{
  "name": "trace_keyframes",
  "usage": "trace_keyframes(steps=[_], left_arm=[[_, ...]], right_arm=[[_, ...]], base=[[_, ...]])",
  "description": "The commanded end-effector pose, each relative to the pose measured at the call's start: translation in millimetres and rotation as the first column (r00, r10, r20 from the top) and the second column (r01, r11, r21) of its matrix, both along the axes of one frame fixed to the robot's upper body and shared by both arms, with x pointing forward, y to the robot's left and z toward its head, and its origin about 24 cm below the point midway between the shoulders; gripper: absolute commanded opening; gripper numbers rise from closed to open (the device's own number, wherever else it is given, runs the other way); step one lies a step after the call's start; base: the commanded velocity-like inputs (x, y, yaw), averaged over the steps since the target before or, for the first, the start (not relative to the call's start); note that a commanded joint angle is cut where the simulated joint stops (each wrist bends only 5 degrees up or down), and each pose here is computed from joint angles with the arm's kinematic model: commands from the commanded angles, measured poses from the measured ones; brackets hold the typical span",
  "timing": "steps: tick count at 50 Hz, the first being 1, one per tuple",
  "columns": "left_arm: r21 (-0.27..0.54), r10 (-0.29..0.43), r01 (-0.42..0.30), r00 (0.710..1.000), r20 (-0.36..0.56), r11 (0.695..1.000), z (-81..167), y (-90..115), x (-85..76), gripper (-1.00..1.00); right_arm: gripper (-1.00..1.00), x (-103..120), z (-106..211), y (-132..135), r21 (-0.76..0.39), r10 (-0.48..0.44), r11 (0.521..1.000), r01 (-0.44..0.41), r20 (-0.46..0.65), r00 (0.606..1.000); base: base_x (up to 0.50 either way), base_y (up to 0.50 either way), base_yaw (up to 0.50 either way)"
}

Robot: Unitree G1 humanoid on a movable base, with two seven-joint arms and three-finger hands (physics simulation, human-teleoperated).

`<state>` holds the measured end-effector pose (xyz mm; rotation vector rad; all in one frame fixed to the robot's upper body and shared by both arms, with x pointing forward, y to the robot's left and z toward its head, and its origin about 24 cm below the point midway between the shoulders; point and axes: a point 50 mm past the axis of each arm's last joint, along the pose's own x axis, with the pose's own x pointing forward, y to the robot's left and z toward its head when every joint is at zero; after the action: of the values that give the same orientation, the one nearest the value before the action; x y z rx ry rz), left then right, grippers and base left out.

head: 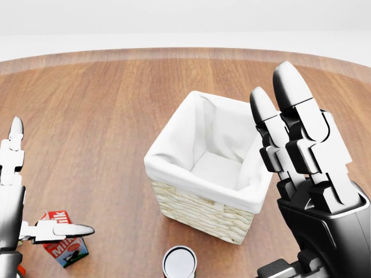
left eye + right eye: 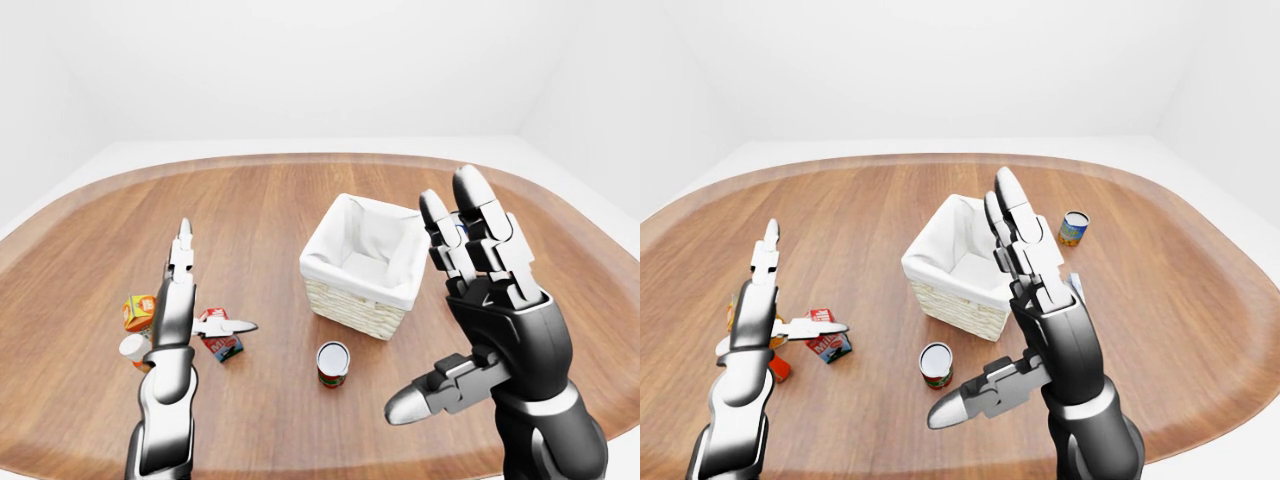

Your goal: Pick the milk and place it in the basket.

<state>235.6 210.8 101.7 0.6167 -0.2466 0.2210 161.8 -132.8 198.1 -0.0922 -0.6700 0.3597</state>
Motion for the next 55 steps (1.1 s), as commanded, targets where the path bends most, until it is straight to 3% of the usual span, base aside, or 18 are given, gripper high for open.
trace_keyframes(steps=[1, 6, 17, 28, 34, 55], left_arm=[[0.032, 0.01, -0.007, 0.996, -0.09, 0.999, -14.0, 12.6, 9.0, 1.0], [0.083, 0.059, -0.051, 0.993, -0.104, 0.995, -17.9, 20.4, 15.4, 1.0], [0.091, 0.105, -0.09, 0.979, -0.173, 0.992, -38.1, 27.2, 21.2, 1.0], [0.093, 0.094, -0.075, 0.973, -0.212, 0.993, -47.9, 23.3, 23.0, 1.0], [0.133, 0.13, -0.102, 0.966, -0.224, 0.986, -55.3, 24.4, 24.9, 1.0], [0.127, 0.165, -0.137, 0.955, -0.248, 0.982, -65.1, 29.7, 31.3, 1.0]], right_arm=[[1.0, 0.2, 0.1, -0.4, 0.002, -0.002, 1.0, 0.002, 0.001, 1.0], [1.0, 0.4, -0.9, 0.3, -0.001, -0.002, 1.0, 0.002, -0.005, 1.0], [1.0, 1.7, -1.9, 0.4, -0.002, -0.006, 1.0, 0.006, -0.01, 1.0], [1.0, 2.3, -2.1, -0.5, -0.001, -0.013, 1.0, 0.013, -0.011, 1.0], [1.0, 2.9, -3.9, -0.4, -0.004, -0.013, 1.0, 0.013, -0.021, 1.0], [1.0, 2.2, -3.5, -0.4, -0.002, -0.01, 1.0, 0.01, -0.02, 1.0]], base=[[0.0, 0.0, 0.0], [0.0, 0.0, 0.0], [0.0, 0.0, 0.0], [0.0, 0.0, 0.0], [0.0, 0.0, 0.0], [0.0, 0.0, 0.0]])
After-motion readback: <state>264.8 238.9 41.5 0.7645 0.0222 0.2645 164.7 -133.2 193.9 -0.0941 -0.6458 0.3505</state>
